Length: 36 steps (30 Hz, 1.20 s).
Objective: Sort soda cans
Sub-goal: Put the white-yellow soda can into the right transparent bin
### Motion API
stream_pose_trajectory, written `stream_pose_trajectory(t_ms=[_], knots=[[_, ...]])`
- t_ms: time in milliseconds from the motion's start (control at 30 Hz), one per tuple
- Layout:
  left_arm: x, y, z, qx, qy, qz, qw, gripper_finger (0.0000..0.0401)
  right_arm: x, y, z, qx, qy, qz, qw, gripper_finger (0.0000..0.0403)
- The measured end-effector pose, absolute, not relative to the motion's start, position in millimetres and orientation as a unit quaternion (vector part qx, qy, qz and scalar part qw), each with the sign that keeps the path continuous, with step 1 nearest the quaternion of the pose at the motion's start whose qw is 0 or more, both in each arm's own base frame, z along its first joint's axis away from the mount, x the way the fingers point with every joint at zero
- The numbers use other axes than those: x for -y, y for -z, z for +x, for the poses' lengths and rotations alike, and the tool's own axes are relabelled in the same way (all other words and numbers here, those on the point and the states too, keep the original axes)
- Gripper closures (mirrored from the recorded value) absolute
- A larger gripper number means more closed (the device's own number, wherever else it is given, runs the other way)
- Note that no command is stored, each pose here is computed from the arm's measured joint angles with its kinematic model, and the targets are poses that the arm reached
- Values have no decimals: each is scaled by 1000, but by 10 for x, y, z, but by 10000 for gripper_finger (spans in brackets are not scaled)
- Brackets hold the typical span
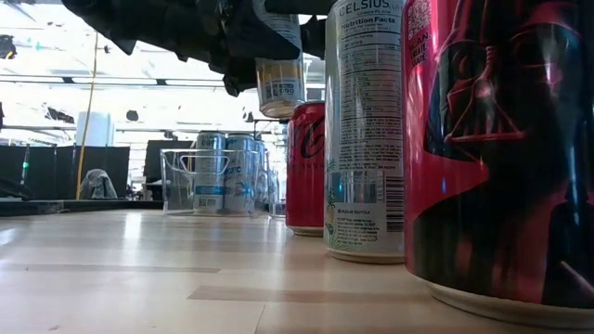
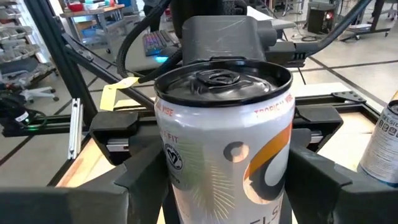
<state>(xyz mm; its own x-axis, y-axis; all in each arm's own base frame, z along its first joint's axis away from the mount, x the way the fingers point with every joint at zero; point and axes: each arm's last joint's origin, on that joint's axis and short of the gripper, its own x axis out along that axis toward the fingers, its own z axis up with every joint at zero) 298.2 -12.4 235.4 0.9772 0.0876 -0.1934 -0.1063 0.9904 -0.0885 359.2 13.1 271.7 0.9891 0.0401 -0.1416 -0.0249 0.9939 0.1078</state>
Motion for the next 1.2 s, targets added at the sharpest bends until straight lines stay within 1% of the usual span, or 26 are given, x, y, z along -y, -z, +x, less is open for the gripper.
stream_pose_trajectory(t_ms=[167,367,467,633,933,1033,1200], knots=[[116,-2359,2968,-100,-58,-36,993,135,-133,-2751,3579,-64,1,52,997,130],[97,-2478,2904,-85,-71,-23,994,114,-119,-2901,3550,-20,15,54,998,142],[97,-2558,2839,-79,-69,-24,994,113,-109,-2912,3549,-15,24,53,998,143],[95,-2588,2779,-92,-68,-25,993,112,-111,-2918,3548,-8,24,50,998,144],[142,-2556,2761,-113,-59,-14,992,111,-151,-2932,3514,-19,25,48,998,145],[152,-2580,2735,-111,-53,-3,992,111,-204,-2948,3511,-11,21,47,999,145],[160,-2696,2680,-81,-32,-3,996,111,-229,-2976,3507,1,19,47,999,145]])
